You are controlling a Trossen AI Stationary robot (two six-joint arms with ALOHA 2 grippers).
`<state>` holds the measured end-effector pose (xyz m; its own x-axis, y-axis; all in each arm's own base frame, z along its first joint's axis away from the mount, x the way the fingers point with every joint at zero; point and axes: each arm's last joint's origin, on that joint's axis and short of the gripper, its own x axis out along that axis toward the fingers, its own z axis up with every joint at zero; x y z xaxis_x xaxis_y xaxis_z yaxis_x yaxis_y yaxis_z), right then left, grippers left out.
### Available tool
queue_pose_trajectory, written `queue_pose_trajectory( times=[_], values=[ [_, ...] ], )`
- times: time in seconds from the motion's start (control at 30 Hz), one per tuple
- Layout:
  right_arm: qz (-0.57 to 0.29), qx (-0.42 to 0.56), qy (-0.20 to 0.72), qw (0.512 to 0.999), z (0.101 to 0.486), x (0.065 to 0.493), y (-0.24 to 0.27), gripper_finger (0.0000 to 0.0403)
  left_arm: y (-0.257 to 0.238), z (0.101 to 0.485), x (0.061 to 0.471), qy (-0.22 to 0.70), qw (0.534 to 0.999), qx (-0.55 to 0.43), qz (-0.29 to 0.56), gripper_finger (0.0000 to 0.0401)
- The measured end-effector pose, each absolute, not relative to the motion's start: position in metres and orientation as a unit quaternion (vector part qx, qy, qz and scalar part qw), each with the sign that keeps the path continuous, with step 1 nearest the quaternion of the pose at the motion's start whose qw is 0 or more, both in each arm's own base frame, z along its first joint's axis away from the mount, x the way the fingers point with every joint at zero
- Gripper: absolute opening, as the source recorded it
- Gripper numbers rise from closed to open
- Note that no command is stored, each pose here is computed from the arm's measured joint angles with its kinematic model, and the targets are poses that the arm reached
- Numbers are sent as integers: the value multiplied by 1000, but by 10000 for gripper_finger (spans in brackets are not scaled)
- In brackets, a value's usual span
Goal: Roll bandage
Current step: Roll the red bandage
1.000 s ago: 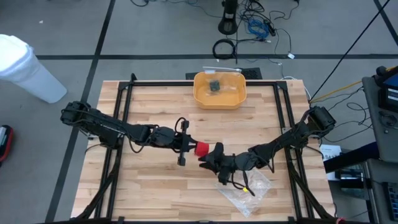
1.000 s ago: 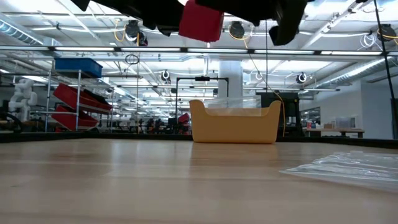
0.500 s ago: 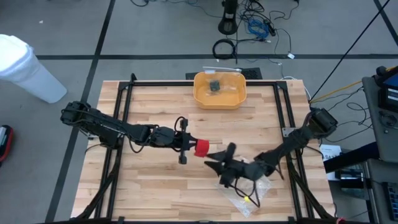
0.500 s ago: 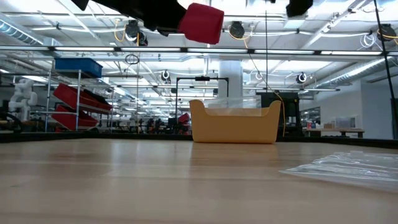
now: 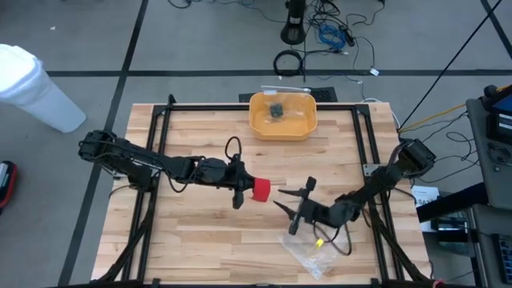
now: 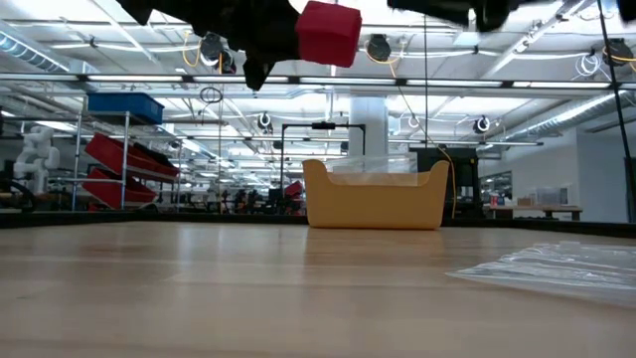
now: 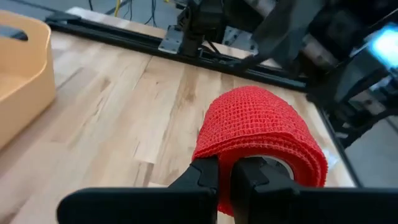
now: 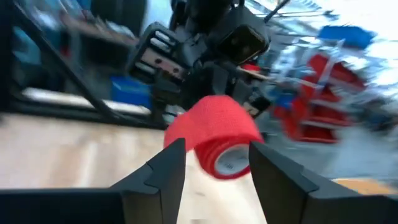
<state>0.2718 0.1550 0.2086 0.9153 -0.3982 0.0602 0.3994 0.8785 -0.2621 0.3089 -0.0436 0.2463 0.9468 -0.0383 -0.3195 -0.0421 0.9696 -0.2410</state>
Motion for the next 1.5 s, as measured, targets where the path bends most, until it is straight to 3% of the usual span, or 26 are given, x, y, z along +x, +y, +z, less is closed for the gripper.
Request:
queue_pose_trajectory(
  times=[0.23, 0.5, 0.83, 1.0, 1.17, 1.33, 1.5],
  values=[
    [-118, 12, -69, 991, 186, 261, 120, 162, -42, 248, 310, 155, 977, -146, 7, 28],
    [-89, 66, -108, 988, 180, 275, 100, 162, -33, 247, 310, 156, 974, -160, 25, 33],
    [-52, 131, -101, 985, 171, 289, 81, 192, -33, 246, 310, 161, 974, -159, 25, 35],
    [-39, 124, -86, 988, 173, 299, 79, 189, -33, 246, 310, 163, 974, -154, 25, 35],
    [-47, 123, -73, 989, 175, 306, 78, 146, -33, 245, 310, 165, 974, -153, 25, 35],
    [-43, 114, -66, 990, 174, 306, 78, 30, -34, 244, 310, 167, 978, -125, 18, 36],
    [-41, 115, -65, 990, 174, 306, 78, 13, -34, 245, 310, 167, 983, -81, 1, 45]
  ],
)
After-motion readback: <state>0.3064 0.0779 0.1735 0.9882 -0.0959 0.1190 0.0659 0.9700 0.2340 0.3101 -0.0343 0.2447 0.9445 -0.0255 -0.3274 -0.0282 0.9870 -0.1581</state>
